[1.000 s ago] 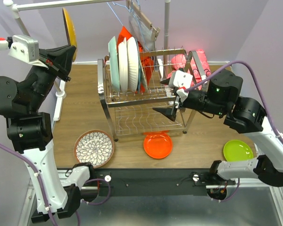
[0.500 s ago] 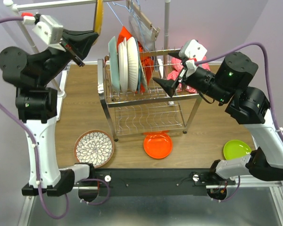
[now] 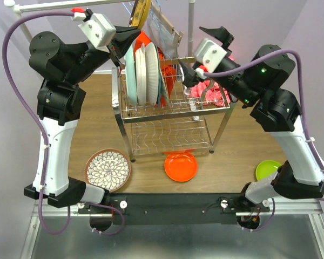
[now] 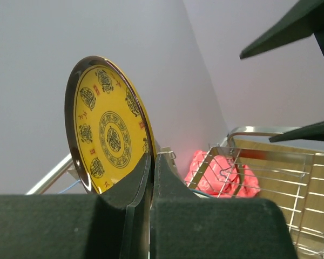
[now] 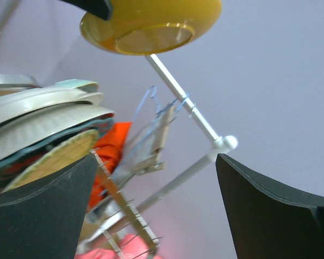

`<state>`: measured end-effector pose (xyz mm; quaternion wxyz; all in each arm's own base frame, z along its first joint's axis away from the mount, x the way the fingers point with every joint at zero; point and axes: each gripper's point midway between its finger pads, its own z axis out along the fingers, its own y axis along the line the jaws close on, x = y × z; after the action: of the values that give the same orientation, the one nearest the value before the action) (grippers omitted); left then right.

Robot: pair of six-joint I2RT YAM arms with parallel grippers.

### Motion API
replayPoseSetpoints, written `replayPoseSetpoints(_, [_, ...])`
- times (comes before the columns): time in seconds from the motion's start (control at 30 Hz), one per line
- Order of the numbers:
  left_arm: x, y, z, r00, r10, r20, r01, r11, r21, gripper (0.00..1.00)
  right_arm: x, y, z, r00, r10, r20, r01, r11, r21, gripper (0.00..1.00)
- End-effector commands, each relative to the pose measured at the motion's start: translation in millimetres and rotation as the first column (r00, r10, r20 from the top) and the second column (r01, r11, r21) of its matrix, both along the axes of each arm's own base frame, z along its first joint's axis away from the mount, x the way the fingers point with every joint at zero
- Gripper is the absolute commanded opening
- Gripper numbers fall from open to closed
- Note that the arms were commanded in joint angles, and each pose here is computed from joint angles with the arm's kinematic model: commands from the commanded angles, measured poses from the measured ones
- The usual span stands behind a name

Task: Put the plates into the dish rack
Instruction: Pass the plate from the left arm to the right

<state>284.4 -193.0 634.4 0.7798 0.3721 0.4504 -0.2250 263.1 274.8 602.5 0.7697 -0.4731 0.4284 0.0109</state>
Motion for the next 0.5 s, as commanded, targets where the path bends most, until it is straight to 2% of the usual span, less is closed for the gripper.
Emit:
replayPoseSetpoints(0.0, [0,14,10,0.982,0.134,0.13,-0.142,0.988,0.055,0.0,14,0,36,0.982,-0.055,0.183,0.063,0.997,-0.039,1.0])
replayPoseSetpoints(0.03, [0,15,10,0.979,0.148,0.138,-0.158,0.986,0.061,0.0,12,-6,50,0.982,-0.062,0.179,0.06,0.998,0.017,1.0])
replayPoseSetpoints(0.17, [9,23,2,0.956,0.236,0.172,-0.255,0.962,0.1,0.0,24,0,52,0.996,-0.075,0.046,0.065,0.981,0.183,1.0])
replayPoseSetpoints(0.3, [11,30,1,0.929,0.303,0.214,-0.332,0.935,0.12,0.0,37,-12,71,0.993,-0.052,-0.103,0.095,0.874,0.476,1.0])
replayPoseSetpoints(0.4, [11,34,2,0.905,0.345,0.25,-0.384,0.914,0.13,0.0,41,-12,79,0.983,0.049,-0.179,0.073,0.787,0.613,0.97])
replayPoseSetpoints(0.47, [13,33,1,0.893,0.362,0.269,-0.408,0.902,0.14,0.0,38,-4,79,0.97,0.128,-0.205,0.039,0.755,0.654,0.95])
